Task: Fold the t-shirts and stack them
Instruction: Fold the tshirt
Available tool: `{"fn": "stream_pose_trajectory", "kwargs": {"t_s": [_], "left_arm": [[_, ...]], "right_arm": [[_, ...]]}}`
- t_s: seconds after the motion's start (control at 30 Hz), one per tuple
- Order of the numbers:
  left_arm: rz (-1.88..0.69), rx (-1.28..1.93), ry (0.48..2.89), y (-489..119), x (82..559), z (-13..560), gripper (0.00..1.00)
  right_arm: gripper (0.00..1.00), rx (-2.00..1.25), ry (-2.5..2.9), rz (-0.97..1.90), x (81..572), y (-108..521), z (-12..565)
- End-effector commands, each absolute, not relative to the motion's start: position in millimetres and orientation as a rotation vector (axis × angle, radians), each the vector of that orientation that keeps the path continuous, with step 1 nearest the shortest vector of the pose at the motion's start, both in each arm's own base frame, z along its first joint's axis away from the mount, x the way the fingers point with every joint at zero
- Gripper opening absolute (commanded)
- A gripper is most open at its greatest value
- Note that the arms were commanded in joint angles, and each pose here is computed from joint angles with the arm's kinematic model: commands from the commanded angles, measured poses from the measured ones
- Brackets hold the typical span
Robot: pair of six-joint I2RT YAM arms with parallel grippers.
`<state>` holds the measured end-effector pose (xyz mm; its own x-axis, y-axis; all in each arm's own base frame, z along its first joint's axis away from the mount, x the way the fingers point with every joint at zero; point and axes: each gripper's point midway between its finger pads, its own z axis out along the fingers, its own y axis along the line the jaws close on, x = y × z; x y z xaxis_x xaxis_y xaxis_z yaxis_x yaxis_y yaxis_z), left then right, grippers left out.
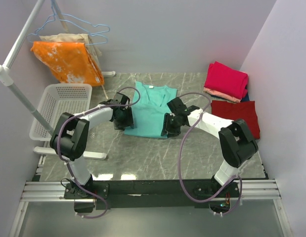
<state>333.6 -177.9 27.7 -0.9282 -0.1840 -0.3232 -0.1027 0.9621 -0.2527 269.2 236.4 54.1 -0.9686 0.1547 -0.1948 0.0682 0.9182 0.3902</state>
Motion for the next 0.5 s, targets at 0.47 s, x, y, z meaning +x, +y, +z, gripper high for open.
{"fn": "stream_pose_trajectory", "kwargs": {"t_s": [0.47], "left_arm": [[-0.39, -0.204, 2.765, -180, 329, 24, 0.6]], "right_arm": [[0.38, 0.222, 2.829, 0.463, 283, 236, 25]]}}
